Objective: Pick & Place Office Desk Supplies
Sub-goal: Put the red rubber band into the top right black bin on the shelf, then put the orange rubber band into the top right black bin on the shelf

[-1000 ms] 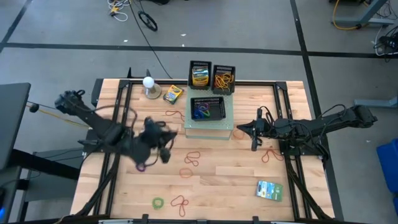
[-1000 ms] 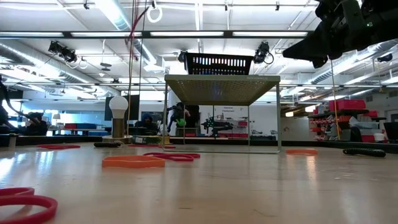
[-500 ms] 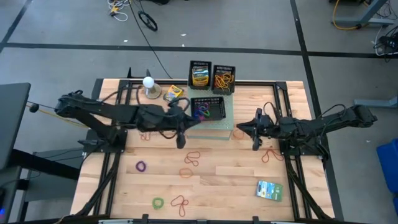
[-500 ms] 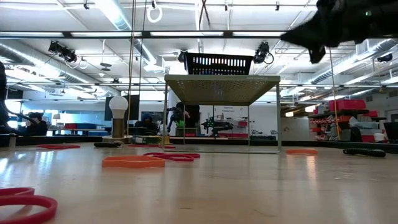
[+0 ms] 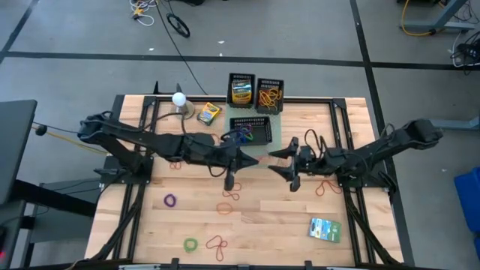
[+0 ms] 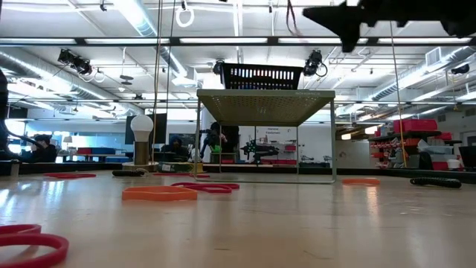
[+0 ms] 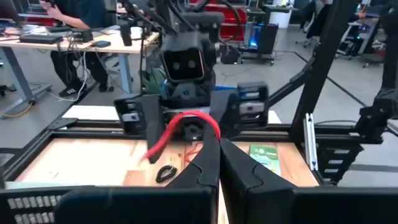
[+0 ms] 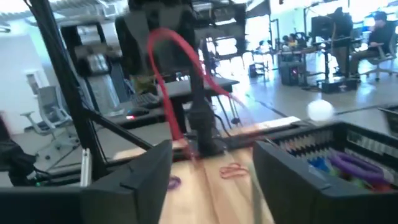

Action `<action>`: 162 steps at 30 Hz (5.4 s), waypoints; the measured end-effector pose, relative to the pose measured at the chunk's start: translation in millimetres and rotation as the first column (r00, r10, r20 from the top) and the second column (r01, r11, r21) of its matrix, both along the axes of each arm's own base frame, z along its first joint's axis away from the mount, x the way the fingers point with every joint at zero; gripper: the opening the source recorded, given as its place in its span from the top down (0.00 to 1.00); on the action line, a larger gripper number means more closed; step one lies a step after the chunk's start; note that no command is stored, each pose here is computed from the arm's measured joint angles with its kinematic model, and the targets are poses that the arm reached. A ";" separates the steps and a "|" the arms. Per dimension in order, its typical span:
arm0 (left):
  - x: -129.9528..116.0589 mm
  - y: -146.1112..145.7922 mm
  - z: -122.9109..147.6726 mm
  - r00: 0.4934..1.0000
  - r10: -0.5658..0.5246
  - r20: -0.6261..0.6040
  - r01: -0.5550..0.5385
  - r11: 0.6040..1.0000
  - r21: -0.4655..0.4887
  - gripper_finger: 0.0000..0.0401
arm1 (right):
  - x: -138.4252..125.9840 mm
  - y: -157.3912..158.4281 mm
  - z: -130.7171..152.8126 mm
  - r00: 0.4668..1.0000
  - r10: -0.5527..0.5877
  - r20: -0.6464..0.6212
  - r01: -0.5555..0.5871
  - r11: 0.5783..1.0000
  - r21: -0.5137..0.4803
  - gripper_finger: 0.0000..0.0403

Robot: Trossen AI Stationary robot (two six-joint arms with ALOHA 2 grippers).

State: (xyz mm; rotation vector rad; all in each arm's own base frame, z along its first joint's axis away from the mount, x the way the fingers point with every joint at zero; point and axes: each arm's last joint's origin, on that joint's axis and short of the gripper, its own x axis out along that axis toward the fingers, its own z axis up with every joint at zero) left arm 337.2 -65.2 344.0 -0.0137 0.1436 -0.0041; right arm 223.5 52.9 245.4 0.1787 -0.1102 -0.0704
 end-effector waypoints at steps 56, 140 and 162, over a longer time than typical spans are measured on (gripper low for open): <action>-127.8 12.1 -108.0 0.929 0.169 0.330 -0.178 0.984 -0.002 0.76 | 44.8 -106.3 84.0 0.815 -0.511 -0.272 0.460 0.857 -0.231 1.00; -133.9 24.5 -137.3 0.947 0.213 0.239 -0.212 0.977 -0.029 0.76 | -54.8 -4.5 -20.1 0.569 -0.178 -0.803 0.352 0.935 0.042 0.98; -134.0 24.4 -137.2 0.947 0.213 0.239 -0.212 0.977 -0.030 0.76 | -69.3 -28.5 -88.3 0.402 -0.267 -0.876 0.689 0.718 0.097 0.57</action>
